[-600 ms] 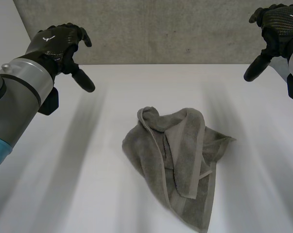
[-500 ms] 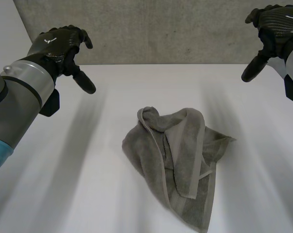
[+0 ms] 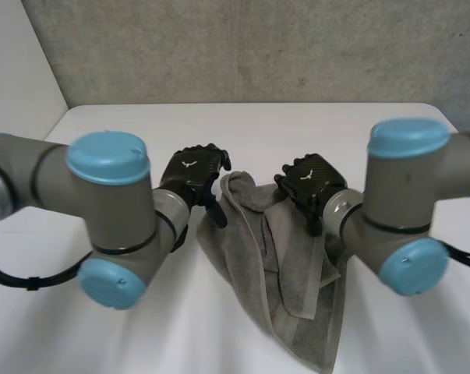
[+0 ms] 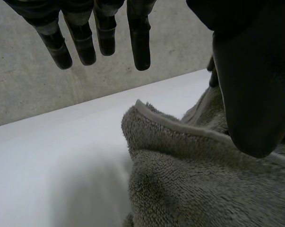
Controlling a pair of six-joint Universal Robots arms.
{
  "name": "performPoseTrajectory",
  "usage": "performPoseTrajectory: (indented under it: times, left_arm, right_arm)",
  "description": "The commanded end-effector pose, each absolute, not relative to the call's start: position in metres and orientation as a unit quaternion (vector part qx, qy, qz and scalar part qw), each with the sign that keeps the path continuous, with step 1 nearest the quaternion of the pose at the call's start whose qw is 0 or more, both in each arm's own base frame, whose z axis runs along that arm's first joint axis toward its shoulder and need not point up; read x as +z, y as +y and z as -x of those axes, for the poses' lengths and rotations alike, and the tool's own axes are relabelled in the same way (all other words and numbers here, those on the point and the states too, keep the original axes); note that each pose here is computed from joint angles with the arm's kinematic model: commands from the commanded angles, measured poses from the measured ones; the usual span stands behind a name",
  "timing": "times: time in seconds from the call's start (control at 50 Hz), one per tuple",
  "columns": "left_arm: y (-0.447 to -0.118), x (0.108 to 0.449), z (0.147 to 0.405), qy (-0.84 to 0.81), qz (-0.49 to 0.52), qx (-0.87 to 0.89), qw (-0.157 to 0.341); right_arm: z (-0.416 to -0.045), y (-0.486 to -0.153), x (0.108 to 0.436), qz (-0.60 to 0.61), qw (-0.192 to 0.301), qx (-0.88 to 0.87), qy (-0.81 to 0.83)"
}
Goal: Fold the towel.
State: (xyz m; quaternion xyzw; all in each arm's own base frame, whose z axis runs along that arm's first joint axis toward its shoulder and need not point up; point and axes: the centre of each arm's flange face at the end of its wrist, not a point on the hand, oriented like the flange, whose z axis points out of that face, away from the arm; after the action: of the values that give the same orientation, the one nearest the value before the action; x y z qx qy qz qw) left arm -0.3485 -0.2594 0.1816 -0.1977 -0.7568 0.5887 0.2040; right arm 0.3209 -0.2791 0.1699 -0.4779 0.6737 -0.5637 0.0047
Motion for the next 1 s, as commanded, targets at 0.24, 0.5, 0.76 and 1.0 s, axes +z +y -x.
performPoseTrajectory:
  times: [0.24, 0.5, 0.76, 1.0]
  left_arm:
    - [-0.287, 0.156, 0.379, -0.750, 0.143, 0.609, 0.216]
    - [-0.254, 0.165, 0.388, -0.777, 0.114, 0.554, 0.277]
    - [-0.194, 0.161, 0.385, -0.803, 0.157, 0.490, 0.301]
    - [-0.178, 0.152, 0.377, -0.814, 0.126, 0.496, 0.276]
  right_arm:
    - [-0.290, -0.285, 0.195, 0.423, -0.037, -0.626, 0.654]
    - [-0.244, -0.252, 0.171, 0.510, -0.080, -0.555, 0.652]
    - [-0.206, -0.277, 0.211, 0.508, -0.196, -0.580, 0.606]
    - [-0.215, -0.290, 0.258, 0.376, -0.091, -0.661, 0.643]
